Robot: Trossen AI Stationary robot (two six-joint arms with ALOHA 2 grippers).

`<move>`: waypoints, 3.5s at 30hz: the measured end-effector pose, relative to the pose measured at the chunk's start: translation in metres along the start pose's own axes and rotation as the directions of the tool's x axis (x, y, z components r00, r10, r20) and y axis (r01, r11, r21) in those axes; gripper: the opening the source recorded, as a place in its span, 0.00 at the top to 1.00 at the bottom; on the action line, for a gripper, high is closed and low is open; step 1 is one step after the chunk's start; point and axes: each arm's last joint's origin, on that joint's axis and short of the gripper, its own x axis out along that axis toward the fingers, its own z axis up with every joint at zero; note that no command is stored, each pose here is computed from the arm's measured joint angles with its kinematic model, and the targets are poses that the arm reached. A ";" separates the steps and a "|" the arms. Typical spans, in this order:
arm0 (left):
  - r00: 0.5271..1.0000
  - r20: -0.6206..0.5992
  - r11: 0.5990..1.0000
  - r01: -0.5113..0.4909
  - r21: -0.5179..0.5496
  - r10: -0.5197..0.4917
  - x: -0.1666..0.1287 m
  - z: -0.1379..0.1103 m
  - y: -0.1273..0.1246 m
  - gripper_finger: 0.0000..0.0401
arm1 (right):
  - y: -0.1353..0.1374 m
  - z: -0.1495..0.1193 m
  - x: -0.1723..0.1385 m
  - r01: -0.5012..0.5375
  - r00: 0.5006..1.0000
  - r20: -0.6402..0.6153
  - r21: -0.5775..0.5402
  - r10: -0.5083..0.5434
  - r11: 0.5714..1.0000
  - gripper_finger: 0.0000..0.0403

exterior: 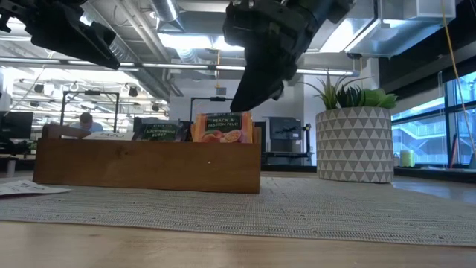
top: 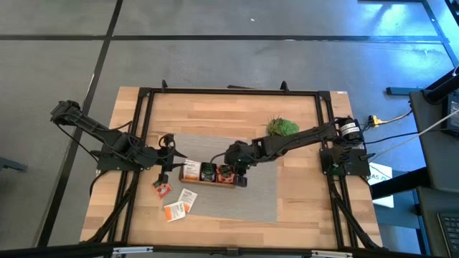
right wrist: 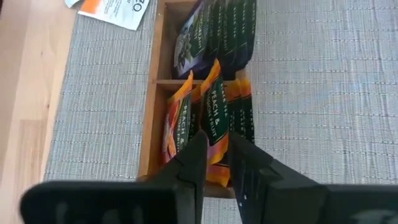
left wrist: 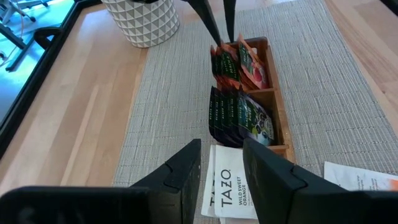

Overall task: Pick & Place Tea
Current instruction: Adjust the orange tea bag in the right section of the wooden organizer, then put the orange tea bag into the right section of the wooden organizer

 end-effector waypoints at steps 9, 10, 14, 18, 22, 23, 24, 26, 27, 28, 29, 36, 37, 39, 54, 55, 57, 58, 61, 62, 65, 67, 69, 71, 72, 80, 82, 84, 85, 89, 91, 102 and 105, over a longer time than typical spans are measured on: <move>1.000 0.000 1.000 0.000 0.000 0.000 0.000 0.000 0.000 0.71 | -0.001 0.001 0.005 -0.014 1.000 0.011 -0.005 0.014 1.000 0.83; 1.000 0.000 1.000 0.000 0.000 0.000 0.000 0.000 0.000 0.71 | -0.001 0.000 0.006 -0.031 1.000 0.003 -0.001 0.031 1.000 0.84; 1.000 -0.002 1.000 0.000 0.001 0.000 0.000 0.000 0.000 0.71 | 0.000 -0.001 0.013 -0.057 0.998 -0.012 0.000 0.057 0.998 0.90; 1.000 -0.003 1.000 0.000 0.001 0.000 0.000 0.000 0.000 0.71 | -0.001 -0.002 0.014 -0.046 0.999 -0.011 -0.002 0.046 0.999 0.97; 1.000 -0.003 1.000 0.000 0.002 0.000 0.000 0.000 0.000 0.71 | 0.000 0.000 0.014 -0.048 0.999 0.006 -0.007 0.048 0.999 0.97; 1.000 -0.004 1.000 0.000 0.002 0.000 0.000 0.000 0.000 0.71 | 0.000 0.000 0.014 -0.048 0.999 0.009 -0.007 0.048 0.999 0.96; 1.000 -0.004 1.000 0.000 0.002 0.000 0.000 0.000 0.000 0.71 | 0.000 0.000 0.014 -0.047 0.999 0.008 -0.004 0.047 0.999 0.95; 1.000 -0.004 1.000 0.000 0.002 0.000 0.000 0.000 0.000 0.71 | -0.001 0.000 0.014 -0.046 0.999 0.006 0.021 0.045 0.999 0.94; 1.000 -0.004 1.000 -0.001 0.002 0.001 0.000 0.000 0.000 0.71 | -0.001 0.000 0.014 -0.046 0.999 0.006 0.033 0.046 0.998 0.95; 1.000 -0.004 1.000 0.000 0.002 0.000 0.000 0.000 0.000 0.71 | 0.000 -0.001 0.014 -0.045 0.999 0.003 0.047 0.045 0.998 0.97; 1.000 -0.004 1.000 0.000 0.002 0.000 0.000 0.000 0.000 0.71 | -0.001 -0.002 0.014 -0.042 0.999 -0.006 0.051 0.043 0.998 0.98; 1.000 -0.005 1.000 0.000 0.002 0.000 0.000 0.000 0.000 0.71 | 0.011 -0.003 0.005 0.081 0.996 0.022 0.043 -0.082 0.996 0.99; 1.000 -0.006 1.000 0.000 0.003 0.000 0.000 -0.001 0.000 0.71 | 0.013 -0.002 0.002 0.079 0.996 0.031 0.045 -0.081 0.996 0.99; 1.000 -0.007 1.000 -0.001 0.003 0.001 0.000 -0.001 0.000 0.71 | 0.016 -0.002 -0.002 0.074 0.996 0.042 0.049 -0.076 0.996 0.99; 1.000 -0.011 1.000 0.007 -0.021 -0.007 0.000 -0.001 0.000 0.71 | 0.013 -0.044 0.013 0.046 0.983 0.169 0.137 -0.069 0.989 1.00; 1.000 -0.011 1.000 0.007 -0.022 -0.007 0.000 -0.001 0.000 0.71 | 0.012 -0.046 0.013 0.054 0.983 0.167 0.137 -0.077 0.989 0.99; 1.000 -0.011 1.000 0.007 -0.022 -0.007 0.000 -0.001 0.000 0.71 | 0.012 -0.046 0.013 0.059 0.982 0.168 0.134 -0.081 0.989 0.98; 1.000 -0.011 1.000 0.007 -0.022 -0.007 0.000 -0.001 0.000 0.71 | 0.013 -0.046 0.013 0.057 0.982 0.170 0.134 -0.080 0.989 0.97; 1.000 -0.010 1.000 0.002 -0.022 -0.002 0.000 -0.001 0.000 0.71 | 0.013 -0.047 0.013 0.037 0.987 0.153 0.083 -0.050 0.996 0.93; 1.000 -0.010 1.000 0.000 -0.022 0.000 0.000 -0.001 0.000 0.71 | 0.013 -0.047 0.013 0.030 0.987 0.152 0.078 -0.042 0.997 0.92; 1.000 -0.010 1.000 -0.001 -0.022 0.000 0.000 -0.001 0.000 0.71 | 0.013 -0.047 0.013 0.024 0.989 0.146 0.082 -0.035 0.996 0.90; 1.000 -0.010 1.000 -0.001 -0.022 0.001 0.000 -0.001 0.000 0.71 | 0.012 -0.048 0.013 0.027 0.990 0.138 0.080 -0.037 0.996 0.90; 1.000 -0.010 1.000 -0.001 -0.022 0.001 0.000 -0.001 0.000 0.71 | 0.012 -0.048 0.013 0.032 0.990 0.136 0.053 -0.039 0.998 0.90; 1.000 -0.010 1.000 -0.001 -0.022 0.001 0.000 -0.001 0.000 0.71 | 0.012 -0.048 0.014 0.033 0.990 0.135 0.045 -0.039 0.998 0.90; 1.000 -0.010 1.000 -0.001 -0.021 0.001 0.000 -0.001 0.000 0.71 | 0.012 -0.048 0.013 0.032 0.990 0.136 0.049 -0.039 0.998 0.90; 1.000 -0.010 1.000 -0.001 -0.022 0.001 0.000 -0.001 0.000 0.71 | 0.013 -0.047 0.013 -0.026 0.991 0.134 0.023 0.022 0.999 0.88; 1.000 -0.010 1.000 -0.001 -0.022 0.001 0.000 -0.001 0.000 0.71 | 0.013 -0.047 0.013 -0.028 0.991 0.134 0.032 0.023 0.999 0.85; 1.000 -0.010 1.000 -0.001 -0.022 0.001 0.000 -0.001 0.000 0.71 | 0.012 -0.047 0.013 -0.027 0.991 0.131 0.046 0.021 0.999 0.82; 1.000 -0.010 1.000 -0.001 -0.021 0.001 0.000 -0.001 0.000 0.71 | 0.011 -0.047 0.013 -0.025 0.992 0.129 0.050 0.018 0.998 0.80; 1.000 -0.010 1.000 -0.001 -0.022 0.001 0.000 -0.001 0.000 0.71 | 0.006 -0.044 0.005 -0.018 0.991 0.136 0.062 0.010 0.998 0.74; 1.000 -0.010 1.000 -0.001 -0.021 0.001 0.000 -0.001 0.000 0.71 | 0.005 -0.042 -0.004 -0.016 0.990 0.138 0.064 0.007 0.998 0.72; 0.998 0.014 0.990 0.066 -0.126 -0.065 0.000 0.002 -0.002 0.71 | 0.012 -0.020 -0.055 -0.001 0.937 0.344 -0.165 0.059 0.986 0.71; 0.988 0.012 0.971 0.151 -0.187 -0.151 0.000 0.002 -0.005 0.71 | 0.013 -0.017 -0.049 0.011 0.926 0.372 -0.213 0.071 0.977 0.71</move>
